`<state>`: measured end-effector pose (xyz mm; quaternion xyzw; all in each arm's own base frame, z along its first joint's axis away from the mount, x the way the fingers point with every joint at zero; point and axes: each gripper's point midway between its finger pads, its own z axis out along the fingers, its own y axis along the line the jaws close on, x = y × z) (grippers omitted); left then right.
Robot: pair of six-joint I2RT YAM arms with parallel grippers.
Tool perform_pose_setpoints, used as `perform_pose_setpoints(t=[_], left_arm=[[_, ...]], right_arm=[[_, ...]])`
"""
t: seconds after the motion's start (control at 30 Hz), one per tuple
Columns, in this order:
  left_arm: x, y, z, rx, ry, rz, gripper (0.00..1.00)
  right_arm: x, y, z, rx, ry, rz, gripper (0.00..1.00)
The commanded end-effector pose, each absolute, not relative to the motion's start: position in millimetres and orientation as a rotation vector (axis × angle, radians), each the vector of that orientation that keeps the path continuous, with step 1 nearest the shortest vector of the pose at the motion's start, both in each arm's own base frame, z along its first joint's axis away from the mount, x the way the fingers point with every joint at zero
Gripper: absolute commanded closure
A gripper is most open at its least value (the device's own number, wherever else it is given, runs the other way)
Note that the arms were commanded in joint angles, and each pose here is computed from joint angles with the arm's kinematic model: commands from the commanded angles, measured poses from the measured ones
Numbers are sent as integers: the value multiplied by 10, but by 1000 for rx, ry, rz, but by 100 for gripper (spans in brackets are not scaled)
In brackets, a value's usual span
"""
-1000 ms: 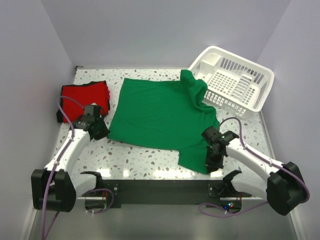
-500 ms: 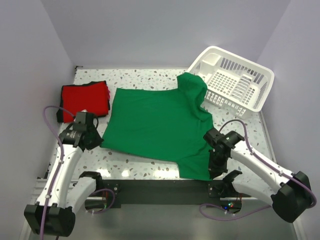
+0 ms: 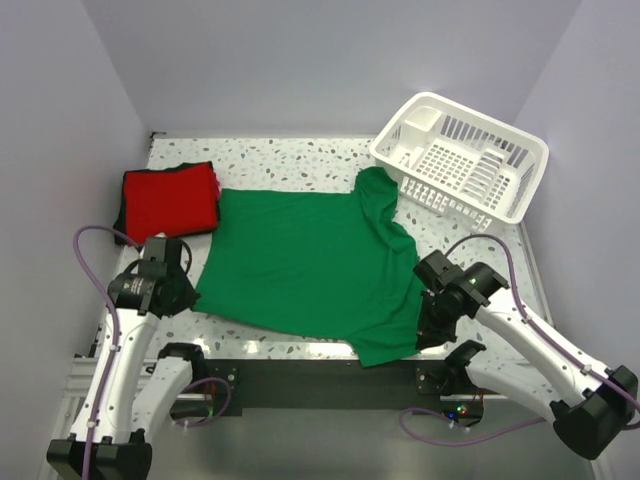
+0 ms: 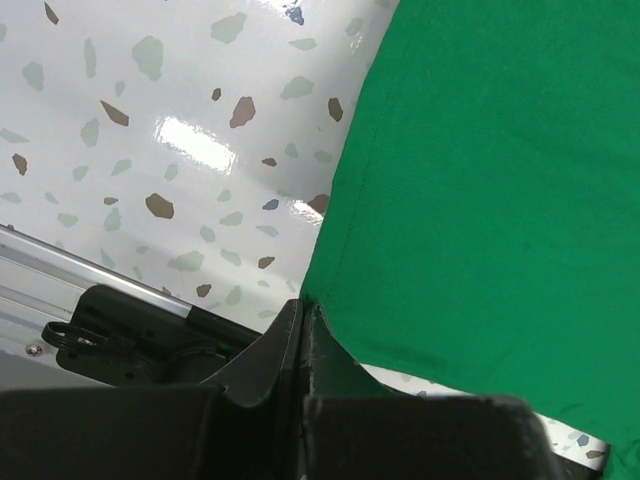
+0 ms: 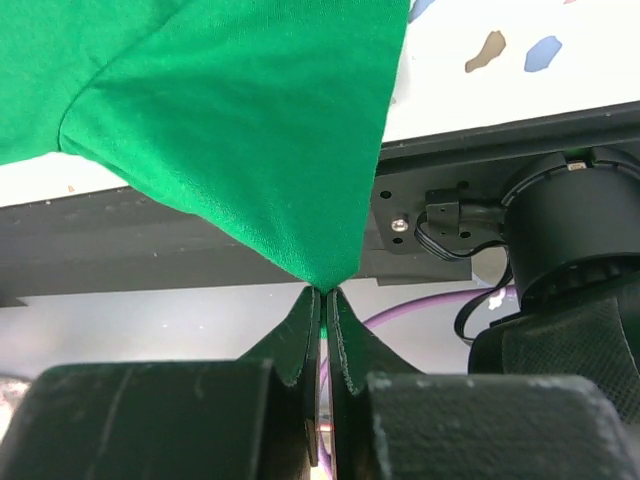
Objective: Fold and stack the t-shirts
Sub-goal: Fold the tshirt
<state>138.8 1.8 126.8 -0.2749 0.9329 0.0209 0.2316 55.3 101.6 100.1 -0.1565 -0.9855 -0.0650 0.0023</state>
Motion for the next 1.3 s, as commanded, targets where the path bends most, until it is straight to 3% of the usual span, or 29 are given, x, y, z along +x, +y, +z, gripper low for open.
perform_pose_setpoints(t=[0.0,0.67,1.27], left_arm=[[1544,18,1440,-725,2515,33,100],[2439,-116,1347,-602,2516,-36,100],[3038,30,1136,-538,2558,105,100]], right_arm=[[445,869,1114,-514,-3055,-58,100],[1697,1119,1329,-438,-3311,113,100],[2834,1028,1313,-356,-3335,219,100]])
